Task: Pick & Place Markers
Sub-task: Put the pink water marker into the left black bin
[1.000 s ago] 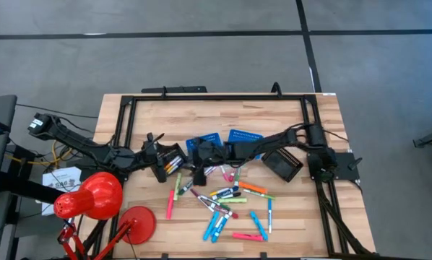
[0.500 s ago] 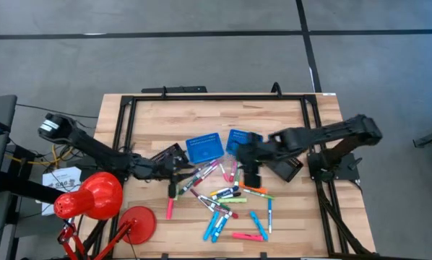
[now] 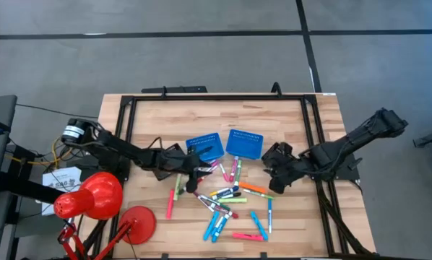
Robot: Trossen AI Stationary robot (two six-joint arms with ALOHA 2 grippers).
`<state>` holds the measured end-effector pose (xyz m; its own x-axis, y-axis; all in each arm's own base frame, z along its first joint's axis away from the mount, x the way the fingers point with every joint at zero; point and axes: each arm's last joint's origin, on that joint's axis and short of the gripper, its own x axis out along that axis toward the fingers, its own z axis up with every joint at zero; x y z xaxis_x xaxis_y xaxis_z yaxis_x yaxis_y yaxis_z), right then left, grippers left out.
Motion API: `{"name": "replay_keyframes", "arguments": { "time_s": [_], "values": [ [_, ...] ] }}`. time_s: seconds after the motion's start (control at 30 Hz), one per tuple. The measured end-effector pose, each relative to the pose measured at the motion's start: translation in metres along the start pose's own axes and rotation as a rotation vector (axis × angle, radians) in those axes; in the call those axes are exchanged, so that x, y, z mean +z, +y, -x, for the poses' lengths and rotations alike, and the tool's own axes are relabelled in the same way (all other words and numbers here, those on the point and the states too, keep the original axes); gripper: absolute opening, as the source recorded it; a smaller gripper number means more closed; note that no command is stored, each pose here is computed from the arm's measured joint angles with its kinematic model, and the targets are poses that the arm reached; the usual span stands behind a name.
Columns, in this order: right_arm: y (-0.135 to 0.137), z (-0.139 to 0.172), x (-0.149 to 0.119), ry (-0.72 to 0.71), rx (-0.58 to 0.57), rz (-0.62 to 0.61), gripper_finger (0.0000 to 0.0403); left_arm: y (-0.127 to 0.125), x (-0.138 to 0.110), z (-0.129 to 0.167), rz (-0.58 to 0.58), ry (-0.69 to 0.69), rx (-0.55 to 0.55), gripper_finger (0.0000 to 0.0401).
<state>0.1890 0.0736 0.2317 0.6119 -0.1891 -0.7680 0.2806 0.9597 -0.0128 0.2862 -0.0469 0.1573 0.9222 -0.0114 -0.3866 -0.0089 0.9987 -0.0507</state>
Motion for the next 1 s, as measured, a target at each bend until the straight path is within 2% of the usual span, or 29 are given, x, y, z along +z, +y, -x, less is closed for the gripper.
{"name": "replay_keyframes", "arguments": {
  "time_s": [0.07,0.13,0.33,0.57,0.7,0.83,1.0],
  "values": [
    [-0.001,-0.007,-0.006,-0.056,0.023,-0.016,0.0118,0.002,-0.006,-0.004,0.023,0.028,0.013,0.0122],
    [-0.004,-0.011,-0.008,-0.07,0.04,0.031,0.0118,0.003,-0.013,-0.009,0.031,0.058,0.025,0.0122],
    [-0.007,-0.014,-0.001,-0.102,0.048,0.019,0.0118,0.004,-0.037,-0.02,0.011,0.141,0.129,0.0122],
    [-0.007,-0.014,0.001,-0.118,0.055,0.008,0.0118,0.005,-0.046,-0.022,-0.004,0.167,0.182,0.0122],
    [-0.007,-0.014,0.002,-0.129,0.061,0.002,0.0118,0.005,-0.045,-0.022,-0.003,0.163,0.18,0.0122],
    [-0.006,-0.014,0.003,-0.133,0.064,0.001,0.0118,-0.001,-0.032,-0.013,0.02,0.146,0.164,0.012],
    [-0.006,-0.014,0.003,-0.137,0.067,0.0,0.0118,-0.007,-0.003,-0.003,0.015,0.314,0.185,0.0112]
  ]
}}
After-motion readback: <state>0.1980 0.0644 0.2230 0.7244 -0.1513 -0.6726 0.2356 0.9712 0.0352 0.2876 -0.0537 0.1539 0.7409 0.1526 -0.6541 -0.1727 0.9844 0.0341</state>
